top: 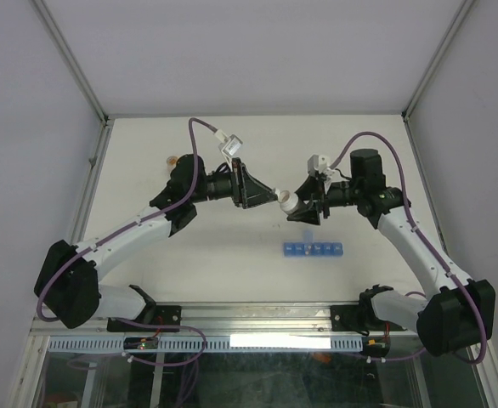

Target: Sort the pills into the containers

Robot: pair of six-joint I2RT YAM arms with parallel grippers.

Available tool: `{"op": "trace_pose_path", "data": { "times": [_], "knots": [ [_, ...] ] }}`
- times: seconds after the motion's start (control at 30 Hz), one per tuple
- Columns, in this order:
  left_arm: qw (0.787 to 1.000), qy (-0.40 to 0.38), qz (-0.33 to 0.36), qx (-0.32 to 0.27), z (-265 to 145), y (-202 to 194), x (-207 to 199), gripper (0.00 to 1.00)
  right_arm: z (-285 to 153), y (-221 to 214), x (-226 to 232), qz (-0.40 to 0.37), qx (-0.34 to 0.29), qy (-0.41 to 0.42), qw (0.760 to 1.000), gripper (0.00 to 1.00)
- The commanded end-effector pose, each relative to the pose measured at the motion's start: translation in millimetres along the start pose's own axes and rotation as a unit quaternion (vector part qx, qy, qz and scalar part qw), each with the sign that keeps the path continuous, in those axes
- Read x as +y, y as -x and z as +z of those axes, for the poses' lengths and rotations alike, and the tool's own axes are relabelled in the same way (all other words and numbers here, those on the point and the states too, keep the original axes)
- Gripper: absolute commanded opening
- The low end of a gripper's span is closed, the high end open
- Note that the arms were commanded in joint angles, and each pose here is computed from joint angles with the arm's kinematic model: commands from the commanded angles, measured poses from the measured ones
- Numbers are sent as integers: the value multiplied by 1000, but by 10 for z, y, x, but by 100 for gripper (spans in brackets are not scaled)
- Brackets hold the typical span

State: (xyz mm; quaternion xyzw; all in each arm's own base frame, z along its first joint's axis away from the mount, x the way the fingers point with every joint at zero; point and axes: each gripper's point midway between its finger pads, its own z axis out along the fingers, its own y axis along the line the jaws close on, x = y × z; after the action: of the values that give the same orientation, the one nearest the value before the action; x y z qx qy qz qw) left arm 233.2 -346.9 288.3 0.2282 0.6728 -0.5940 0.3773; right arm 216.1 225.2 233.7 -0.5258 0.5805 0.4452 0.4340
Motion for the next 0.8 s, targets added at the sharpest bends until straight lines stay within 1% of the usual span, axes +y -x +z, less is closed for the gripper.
{"op": "trace_pose_path", "data": {
  "times": [0.0, 0.53, 0.77],
  "knots": [
    [999, -44, 13, -8, 23, 167, -203, 29, -12, 193, -16, -51, -1, -8, 999, 0],
    [998, -52, -11, 21, 70, -23, -109, 29, 107, 78, -23, -57, 33, -9, 998, 0],
    [999, -17, -16, 34, 105, -110, 23, 29, 119, 18, -110, -56, 58, -32, 996, 0]
  ]
}}
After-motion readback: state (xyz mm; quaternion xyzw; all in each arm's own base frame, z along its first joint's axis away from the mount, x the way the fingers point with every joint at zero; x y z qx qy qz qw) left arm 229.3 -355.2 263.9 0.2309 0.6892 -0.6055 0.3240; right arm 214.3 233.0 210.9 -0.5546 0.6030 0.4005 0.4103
